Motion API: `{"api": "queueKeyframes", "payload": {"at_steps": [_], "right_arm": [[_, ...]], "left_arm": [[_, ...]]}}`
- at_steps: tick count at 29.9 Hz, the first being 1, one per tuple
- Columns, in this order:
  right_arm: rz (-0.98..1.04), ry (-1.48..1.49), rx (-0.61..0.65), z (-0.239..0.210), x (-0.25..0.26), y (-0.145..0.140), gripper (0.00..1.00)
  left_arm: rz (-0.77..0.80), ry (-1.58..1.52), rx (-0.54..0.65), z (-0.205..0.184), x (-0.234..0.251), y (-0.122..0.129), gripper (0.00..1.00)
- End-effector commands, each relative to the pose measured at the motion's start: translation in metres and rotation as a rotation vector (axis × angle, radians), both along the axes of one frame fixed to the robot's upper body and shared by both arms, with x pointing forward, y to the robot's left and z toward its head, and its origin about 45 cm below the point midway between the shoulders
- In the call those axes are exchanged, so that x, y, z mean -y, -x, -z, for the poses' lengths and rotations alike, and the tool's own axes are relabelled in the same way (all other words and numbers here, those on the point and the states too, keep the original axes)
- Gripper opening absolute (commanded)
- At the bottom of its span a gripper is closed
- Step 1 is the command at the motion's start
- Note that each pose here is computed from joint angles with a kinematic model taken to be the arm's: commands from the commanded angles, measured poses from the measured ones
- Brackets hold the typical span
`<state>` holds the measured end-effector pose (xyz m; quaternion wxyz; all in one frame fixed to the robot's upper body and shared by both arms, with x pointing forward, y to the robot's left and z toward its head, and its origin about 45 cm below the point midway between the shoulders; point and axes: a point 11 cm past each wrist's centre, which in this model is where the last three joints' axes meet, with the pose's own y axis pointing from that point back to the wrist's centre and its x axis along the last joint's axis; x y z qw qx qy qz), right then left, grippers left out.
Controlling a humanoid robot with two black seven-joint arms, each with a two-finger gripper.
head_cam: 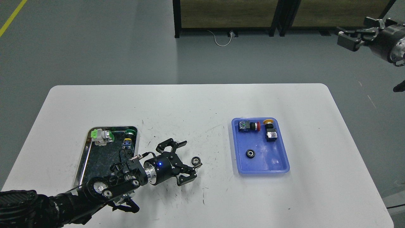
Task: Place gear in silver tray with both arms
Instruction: 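Position the left gripper over the black gear and grasp it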
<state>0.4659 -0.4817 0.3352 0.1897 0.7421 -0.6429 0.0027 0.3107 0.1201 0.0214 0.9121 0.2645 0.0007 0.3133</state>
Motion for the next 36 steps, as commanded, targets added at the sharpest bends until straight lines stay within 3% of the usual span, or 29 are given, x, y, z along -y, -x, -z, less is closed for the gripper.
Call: {"api": "queueKeyframes", "payload": {"at_steps": [1, 15, 24, 36], "right_arm": [[-0.003, 0.000, -0.005, 0.003, -0.001, 0.000, 0.96], [-0.009, 0.007, -0.028, 0.013, -0.005, 0.000, 0.96], [-0.007, 0.007, -0.032, 0.015, -0.004, 0.001, 0.96], [0.002, 0.024, -0.035, 0.016, -0.002, 0.001, 0.96]], "left_arm": [[-0.014, -0.029, 0.001, 0.005, -0.011, -0.003, 0.98], [0.051, 0.086, -0.050, -0.001, 0.015, 0.017, 0.99], [0.001, 0.071, -0.072, 0.002, 0.009, 0.013, 0.98], [0.007, 0.080, -0.100, 0.003, 0.010, 0.015, 0.82]]}}
